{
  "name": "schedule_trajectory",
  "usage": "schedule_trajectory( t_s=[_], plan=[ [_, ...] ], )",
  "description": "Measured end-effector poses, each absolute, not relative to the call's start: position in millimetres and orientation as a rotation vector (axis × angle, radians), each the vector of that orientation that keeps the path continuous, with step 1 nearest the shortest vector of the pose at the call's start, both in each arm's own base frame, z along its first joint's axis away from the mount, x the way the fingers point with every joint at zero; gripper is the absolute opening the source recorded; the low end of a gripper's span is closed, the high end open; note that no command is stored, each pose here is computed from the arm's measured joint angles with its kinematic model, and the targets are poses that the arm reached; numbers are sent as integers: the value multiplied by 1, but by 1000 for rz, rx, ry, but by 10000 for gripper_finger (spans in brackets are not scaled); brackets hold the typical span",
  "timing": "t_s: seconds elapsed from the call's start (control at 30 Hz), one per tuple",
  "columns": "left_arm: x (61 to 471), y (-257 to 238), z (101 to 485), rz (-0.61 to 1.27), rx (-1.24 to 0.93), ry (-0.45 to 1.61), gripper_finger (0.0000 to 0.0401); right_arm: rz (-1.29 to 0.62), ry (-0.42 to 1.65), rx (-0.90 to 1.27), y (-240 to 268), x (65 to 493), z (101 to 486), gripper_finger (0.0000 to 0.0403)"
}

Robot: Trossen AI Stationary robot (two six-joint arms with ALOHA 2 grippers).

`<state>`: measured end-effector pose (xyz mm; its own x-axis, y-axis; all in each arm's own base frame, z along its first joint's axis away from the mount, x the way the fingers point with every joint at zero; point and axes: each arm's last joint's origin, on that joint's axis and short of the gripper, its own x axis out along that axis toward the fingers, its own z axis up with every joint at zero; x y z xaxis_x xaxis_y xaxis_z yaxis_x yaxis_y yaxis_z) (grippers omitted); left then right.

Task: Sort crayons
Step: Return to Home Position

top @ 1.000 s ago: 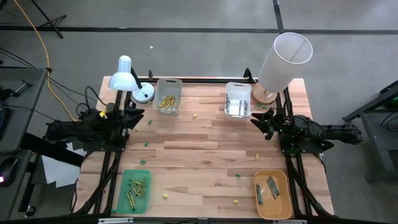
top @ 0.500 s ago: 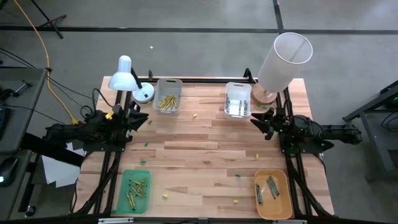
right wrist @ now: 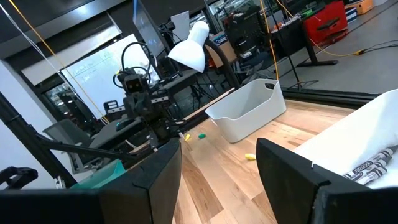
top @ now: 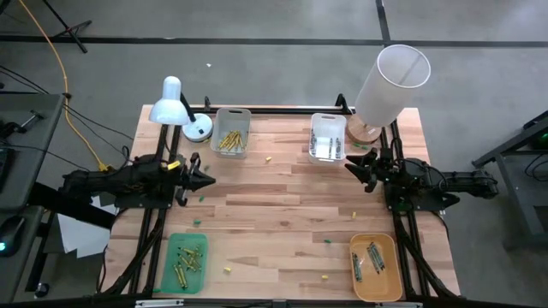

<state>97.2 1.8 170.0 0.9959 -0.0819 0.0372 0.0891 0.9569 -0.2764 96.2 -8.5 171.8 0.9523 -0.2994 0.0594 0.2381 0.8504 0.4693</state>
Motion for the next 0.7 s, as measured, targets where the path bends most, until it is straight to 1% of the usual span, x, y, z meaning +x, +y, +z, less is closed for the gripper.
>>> schedule_trajectory(
  t_s=[0.2,0.7],
  plan=[
    [98,1,170,-97,-249,-21,0,-284,-132,476,-8,96,172,201],
    [98,2,169,-88,-249,-13,3,-284,-132,476,-8,96,172,201]
  ],
)
